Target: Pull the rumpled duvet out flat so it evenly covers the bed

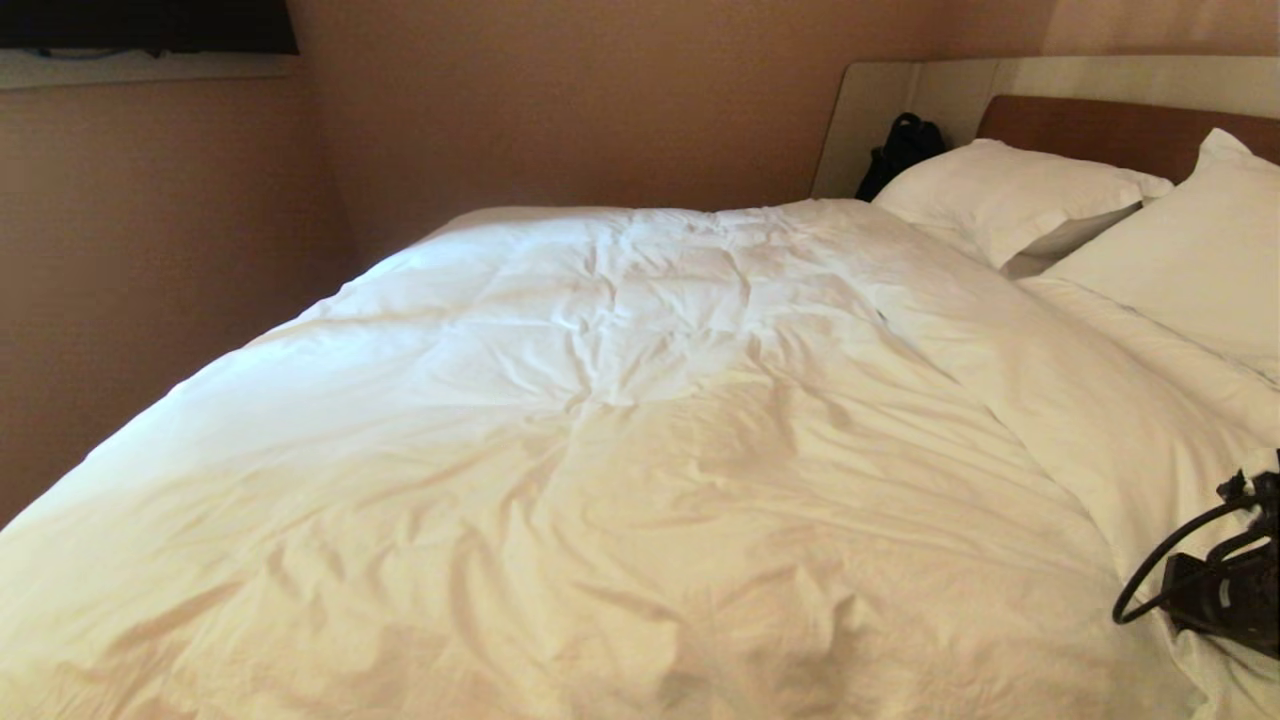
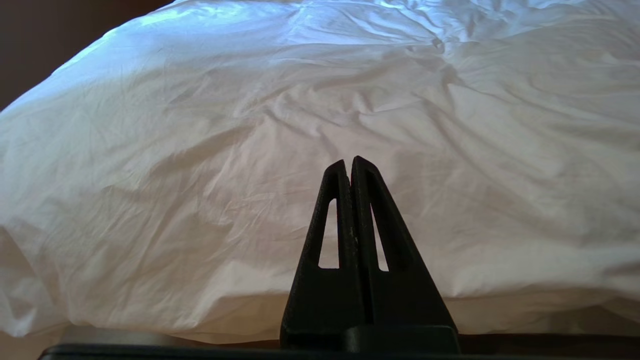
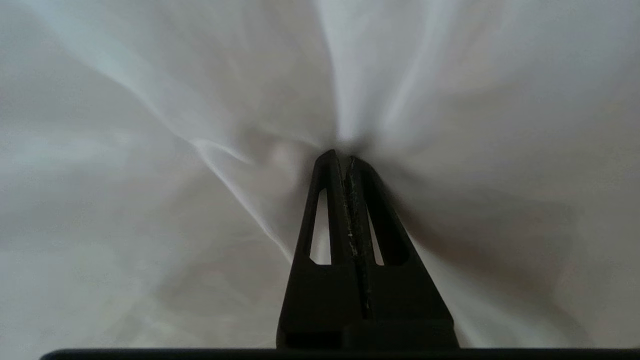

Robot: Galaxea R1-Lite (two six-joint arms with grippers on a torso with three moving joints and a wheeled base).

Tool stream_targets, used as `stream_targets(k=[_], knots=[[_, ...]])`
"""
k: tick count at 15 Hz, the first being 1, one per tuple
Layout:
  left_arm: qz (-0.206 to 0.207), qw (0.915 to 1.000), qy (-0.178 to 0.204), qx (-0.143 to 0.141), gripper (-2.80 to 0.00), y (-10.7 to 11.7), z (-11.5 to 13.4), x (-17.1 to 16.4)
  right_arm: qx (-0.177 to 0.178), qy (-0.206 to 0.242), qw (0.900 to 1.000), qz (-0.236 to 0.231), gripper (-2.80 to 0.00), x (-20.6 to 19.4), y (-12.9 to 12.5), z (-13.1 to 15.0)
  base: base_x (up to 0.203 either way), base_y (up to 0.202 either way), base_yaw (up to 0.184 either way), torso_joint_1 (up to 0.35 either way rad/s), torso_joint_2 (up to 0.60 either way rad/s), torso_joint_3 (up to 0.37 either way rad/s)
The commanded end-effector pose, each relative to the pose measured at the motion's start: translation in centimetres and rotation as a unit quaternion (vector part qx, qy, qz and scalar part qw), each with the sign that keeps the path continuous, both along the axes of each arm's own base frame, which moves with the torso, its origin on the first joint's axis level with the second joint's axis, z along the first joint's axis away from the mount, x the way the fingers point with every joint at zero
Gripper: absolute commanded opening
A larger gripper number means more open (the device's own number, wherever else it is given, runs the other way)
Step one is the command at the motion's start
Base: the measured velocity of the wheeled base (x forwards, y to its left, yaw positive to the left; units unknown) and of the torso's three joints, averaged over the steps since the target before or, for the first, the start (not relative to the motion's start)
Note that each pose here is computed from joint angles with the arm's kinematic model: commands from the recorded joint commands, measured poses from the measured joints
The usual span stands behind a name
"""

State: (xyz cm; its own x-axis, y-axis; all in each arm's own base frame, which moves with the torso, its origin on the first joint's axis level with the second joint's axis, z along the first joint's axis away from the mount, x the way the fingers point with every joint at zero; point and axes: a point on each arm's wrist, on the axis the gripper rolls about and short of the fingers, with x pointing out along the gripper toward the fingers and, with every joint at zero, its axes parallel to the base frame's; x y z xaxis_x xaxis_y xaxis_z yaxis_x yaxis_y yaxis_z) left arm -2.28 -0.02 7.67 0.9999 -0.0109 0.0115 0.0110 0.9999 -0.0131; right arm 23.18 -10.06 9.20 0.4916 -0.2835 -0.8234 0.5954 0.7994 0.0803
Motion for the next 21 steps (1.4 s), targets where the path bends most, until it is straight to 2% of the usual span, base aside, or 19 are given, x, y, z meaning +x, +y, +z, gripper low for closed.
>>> stream_targets(k=[1, 5, 8, 11, 12, 15, 17, 19, 21], knots=[[0.000, 1.0000, 0.000, 0.000, -2.80, 0.0, 0.0, 0.0, -0.006, -0.016, 1.000, 0.004, -2.80, -0.8, 0.5, 1.4, 0.000, 0.000, 0.000, 0.000, 0.00, 0.000], [0.000, 1.0000, 0.000, 0.000, -2.80, 0.0, 0.0, 0.0, -0.004, -0.046, 0.998, 0.032, -2.80, -2.9, 2.4, 4.4, 0.000, 0.000, 0.000, 0.000, 0.00, 0.000], [0.000, 1.0000, 0.000, 0.000, -2.80, 0.0, 0.0, 0.0, -0.008, -0.120, 0.990, 0.074, -2.80, -5.4, 4.4, 8.9, 0.000, 0.000, 0.000, 0.000, 0.00, 0.000], [0.000, 1.0000, 0.000, 0.000, -2.80, 0.0, 0.0, 0.0, -0.004, -0.186, 0.973, 0.139, -2.80, -6.8, 7.2, 12.6, 0.000, 0.000, 0.000, 0.000, 0.00, 0.000], [0.000, 1.0000, 0.000, 0.000, -2.80, 0.0, 0.0, 0.0, -0.003, -0.208, 0.964, 0.165, -2.80, -7.5, 8.2, 13.5, 0.000, 0.000, 0.000, 0.000, 0.00, 0.000], [0.000, 1.0000, 0.000, 0.000, -2.80, 0.0, 0.0, 0.0, 0.005, -0.279, 0.926, 0.252, -2.80, -11.2, 10.9, 15.6, 0.000, 0.000, 0.000, 0.000, 0.00, 0.000], [0.000, 1.0000, 0.000, 0.000, -2.80, 0.0, 0.0, 0.0, 0.006, -0.305, 0.914, 0.265, -2.80, -14.0, 11.1, 16.2, 0.000, 0.000, 0.000, 0.000, 0.00, 0.000], [0.000, 1.0000, 0.000, 0.000, -2.80, 0.0, 0.0, 0.0, -0.013, -0.318, 0.916, 0.246, -2.80, -16.5, 10.7, 16.2, 0.000, 0.000, 0.000, 0.000, 0.00, 0.000], [0.000, 1.0000, 0.001, 0.000, -2.80, 0.0, 0.0, 0.0, -0.059, -0.322, 0.925, 0.192, -2.80, -18.0, 10.3, 15.8, 0.000, 0.000, 0.000, 0.000, 0.00, 0.000]])
